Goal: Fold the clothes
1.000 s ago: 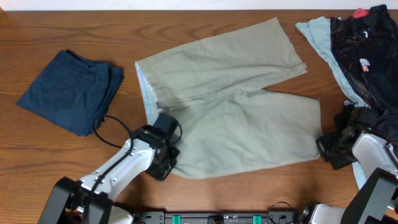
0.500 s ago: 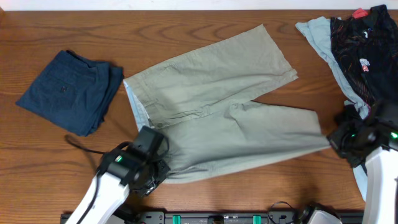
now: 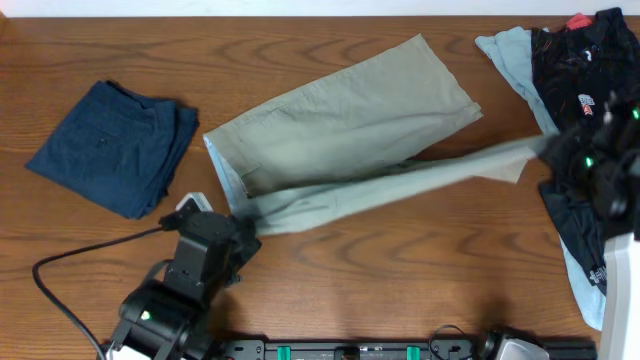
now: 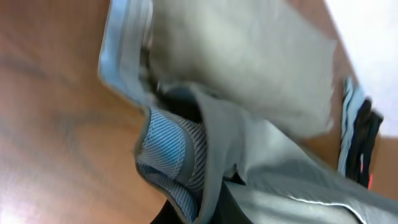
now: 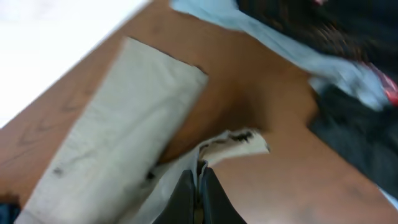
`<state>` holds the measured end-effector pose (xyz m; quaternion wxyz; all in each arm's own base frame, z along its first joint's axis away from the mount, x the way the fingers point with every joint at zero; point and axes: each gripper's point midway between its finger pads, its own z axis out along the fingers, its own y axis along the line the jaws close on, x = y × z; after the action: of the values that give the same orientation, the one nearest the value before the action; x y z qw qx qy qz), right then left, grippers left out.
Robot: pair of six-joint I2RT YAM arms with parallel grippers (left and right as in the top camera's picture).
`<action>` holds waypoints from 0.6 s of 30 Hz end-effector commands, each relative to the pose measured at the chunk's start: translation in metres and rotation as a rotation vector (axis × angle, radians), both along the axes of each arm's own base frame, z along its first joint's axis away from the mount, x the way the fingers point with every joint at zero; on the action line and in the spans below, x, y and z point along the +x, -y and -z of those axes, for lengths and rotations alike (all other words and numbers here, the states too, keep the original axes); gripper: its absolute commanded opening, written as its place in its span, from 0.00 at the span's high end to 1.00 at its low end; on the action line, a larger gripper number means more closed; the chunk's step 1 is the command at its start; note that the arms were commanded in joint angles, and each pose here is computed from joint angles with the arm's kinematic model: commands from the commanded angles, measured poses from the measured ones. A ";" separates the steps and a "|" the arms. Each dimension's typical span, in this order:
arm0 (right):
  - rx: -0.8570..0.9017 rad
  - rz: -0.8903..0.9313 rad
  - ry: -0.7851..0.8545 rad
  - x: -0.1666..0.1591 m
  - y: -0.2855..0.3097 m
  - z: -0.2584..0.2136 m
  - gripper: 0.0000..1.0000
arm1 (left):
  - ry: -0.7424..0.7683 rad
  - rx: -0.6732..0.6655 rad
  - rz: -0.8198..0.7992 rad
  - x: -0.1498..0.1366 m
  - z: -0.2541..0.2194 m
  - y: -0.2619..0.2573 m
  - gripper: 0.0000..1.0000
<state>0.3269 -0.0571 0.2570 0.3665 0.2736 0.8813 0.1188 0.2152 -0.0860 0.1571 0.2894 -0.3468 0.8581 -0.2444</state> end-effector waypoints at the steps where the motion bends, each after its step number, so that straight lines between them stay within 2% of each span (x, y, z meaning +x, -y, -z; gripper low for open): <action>1: -0.070 -0.030 0.014 0.026 -0.003 -0.009 0.99 | 0.033 0.098 -0.125 0.020 -0.001 -0.028 0.94; 10: -0.090 -0.114 0.011 0.098 -0.029 -0.011 0.99 | -0.041 0.056 -0.148 0.076 0.024 -0.046 0.94; 18: -0.089 -0.165 0.012 0.155 -0.048 0.008 0.99 | -0.110 0.166 -0.134 0.131 0.037 -0.084 0.94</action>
<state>0.4632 0.0077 0.2459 0.3486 0.1752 0.9080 0.1529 0.3304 -0.0312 0.1211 0.2663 -0.4012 0.8560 -0.1880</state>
